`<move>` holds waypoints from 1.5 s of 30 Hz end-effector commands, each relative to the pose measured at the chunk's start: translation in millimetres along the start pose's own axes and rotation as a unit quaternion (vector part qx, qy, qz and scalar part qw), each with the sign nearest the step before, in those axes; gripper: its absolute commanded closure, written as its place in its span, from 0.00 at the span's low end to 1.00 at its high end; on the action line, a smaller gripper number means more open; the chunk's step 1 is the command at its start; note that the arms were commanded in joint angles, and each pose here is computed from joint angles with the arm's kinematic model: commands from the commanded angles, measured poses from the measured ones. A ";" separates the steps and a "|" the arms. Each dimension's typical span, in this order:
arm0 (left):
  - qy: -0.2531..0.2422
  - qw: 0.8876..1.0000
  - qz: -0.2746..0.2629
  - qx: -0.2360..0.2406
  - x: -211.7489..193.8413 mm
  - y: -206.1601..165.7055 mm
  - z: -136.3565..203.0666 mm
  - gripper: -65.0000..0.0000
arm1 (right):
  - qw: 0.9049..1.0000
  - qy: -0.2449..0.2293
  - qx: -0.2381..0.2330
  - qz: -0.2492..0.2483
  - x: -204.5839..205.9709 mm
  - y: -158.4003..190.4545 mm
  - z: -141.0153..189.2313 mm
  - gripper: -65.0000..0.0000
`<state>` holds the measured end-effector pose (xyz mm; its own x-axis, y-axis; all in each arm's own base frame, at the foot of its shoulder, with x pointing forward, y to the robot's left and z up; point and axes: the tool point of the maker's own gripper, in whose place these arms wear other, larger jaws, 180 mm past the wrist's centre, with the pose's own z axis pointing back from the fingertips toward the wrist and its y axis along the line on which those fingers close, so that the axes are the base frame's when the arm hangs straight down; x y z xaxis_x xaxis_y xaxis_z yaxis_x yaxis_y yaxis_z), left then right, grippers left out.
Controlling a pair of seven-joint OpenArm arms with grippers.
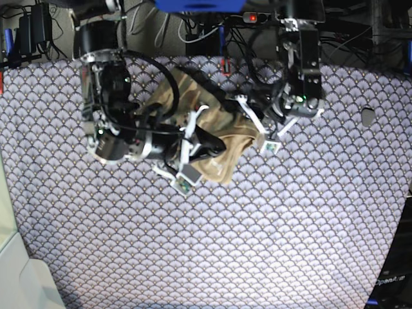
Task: Fold the T-shirt properly
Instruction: 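Rotate the folded bundle upright with both grippers and release it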
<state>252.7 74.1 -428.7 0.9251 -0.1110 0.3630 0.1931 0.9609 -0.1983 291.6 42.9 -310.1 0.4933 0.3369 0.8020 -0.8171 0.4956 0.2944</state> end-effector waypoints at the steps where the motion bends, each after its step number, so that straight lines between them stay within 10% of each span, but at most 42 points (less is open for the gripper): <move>1: -0.024 1.000 -0.003 -0.006 18.7 -6.4 2.4 1.00 | 0.999 -0.031 0.002 0.014 20.3 -3.3 4.1 1.00; 29: -0.052 0.998 0.004 -0.039 77.1 -23.5 -29.8 1.00 | 0.990 0.008 -0.059 -0.129 -69.4 -106.4 14.0 1.00; 45: -0.113 0.993 -0.003 -0.040 123.5 -24.0 -16.2 1.00 | 0.999 0.009 -0.040 -0.002 -29.4 -39.6 33.8 1.00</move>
<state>350.0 43.2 -414.2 0.8645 -0.0609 0.4989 0.2089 0.9464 -0.2465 292.3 -12.9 -340.2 0.5329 0.3666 0.7626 -0.7788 0.5648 0.2727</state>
